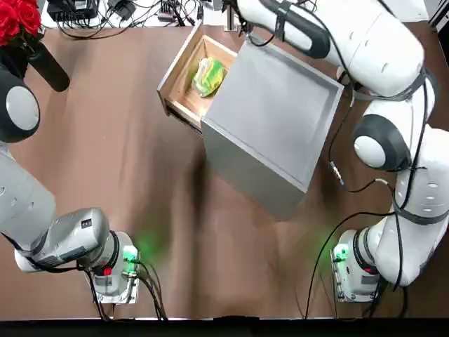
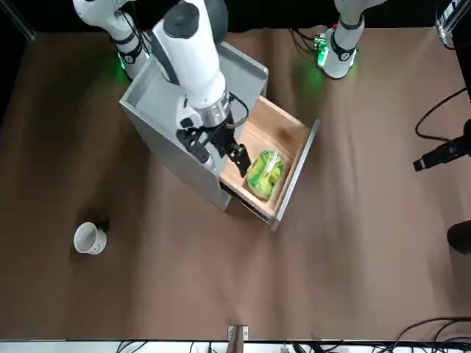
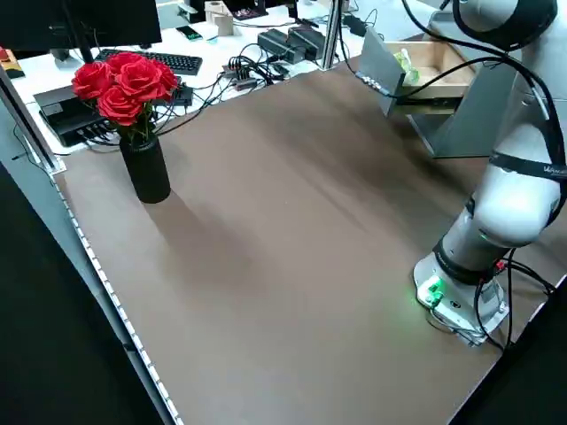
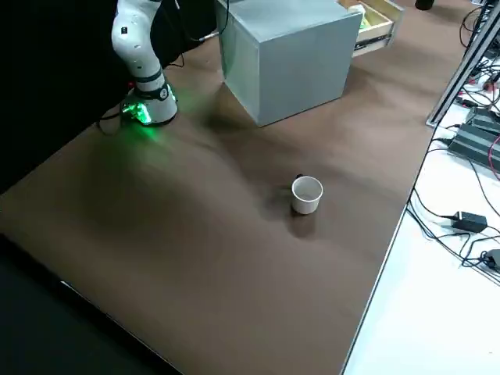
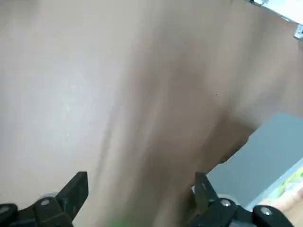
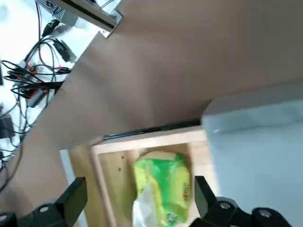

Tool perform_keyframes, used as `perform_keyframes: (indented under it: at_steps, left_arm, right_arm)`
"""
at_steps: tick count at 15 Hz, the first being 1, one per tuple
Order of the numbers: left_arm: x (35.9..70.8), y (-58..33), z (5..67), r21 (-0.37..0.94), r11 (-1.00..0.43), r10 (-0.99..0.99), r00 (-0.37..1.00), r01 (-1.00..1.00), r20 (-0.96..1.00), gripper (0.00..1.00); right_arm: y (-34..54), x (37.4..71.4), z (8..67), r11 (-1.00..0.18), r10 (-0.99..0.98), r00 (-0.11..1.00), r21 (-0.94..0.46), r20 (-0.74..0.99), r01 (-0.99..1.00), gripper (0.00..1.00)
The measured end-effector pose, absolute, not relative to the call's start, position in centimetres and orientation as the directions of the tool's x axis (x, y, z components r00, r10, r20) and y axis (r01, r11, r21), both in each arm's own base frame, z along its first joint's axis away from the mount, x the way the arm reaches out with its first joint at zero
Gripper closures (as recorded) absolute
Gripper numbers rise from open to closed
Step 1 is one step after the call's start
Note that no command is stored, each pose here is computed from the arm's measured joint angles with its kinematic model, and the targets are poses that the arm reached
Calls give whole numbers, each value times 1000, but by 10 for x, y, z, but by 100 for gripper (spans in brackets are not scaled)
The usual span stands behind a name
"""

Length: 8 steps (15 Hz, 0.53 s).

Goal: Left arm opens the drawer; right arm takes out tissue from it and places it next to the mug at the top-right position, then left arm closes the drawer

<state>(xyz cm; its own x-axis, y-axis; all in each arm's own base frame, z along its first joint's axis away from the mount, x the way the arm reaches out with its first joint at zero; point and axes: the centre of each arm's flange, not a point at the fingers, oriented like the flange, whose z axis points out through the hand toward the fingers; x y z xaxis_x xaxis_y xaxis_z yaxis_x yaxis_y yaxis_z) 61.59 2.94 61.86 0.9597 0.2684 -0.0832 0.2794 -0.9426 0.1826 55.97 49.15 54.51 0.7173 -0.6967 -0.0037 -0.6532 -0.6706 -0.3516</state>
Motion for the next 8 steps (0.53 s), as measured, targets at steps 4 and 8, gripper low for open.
perform_keyframes:
  at_steps: [4, 8]
  left_arm:
    - [598, 11, 655, 132, -976, 177, 984, 176, 0, 0]
    - [594, -43, 670, 122, -988, 102, 992, 93, 68, 0]
  right_arm:
    - [533, 546, 520, -624, -725, 688, -396, -29, -674, 0]
    - [553, 535, 505, -623, -727, 686, -398, -23, -674, 0]
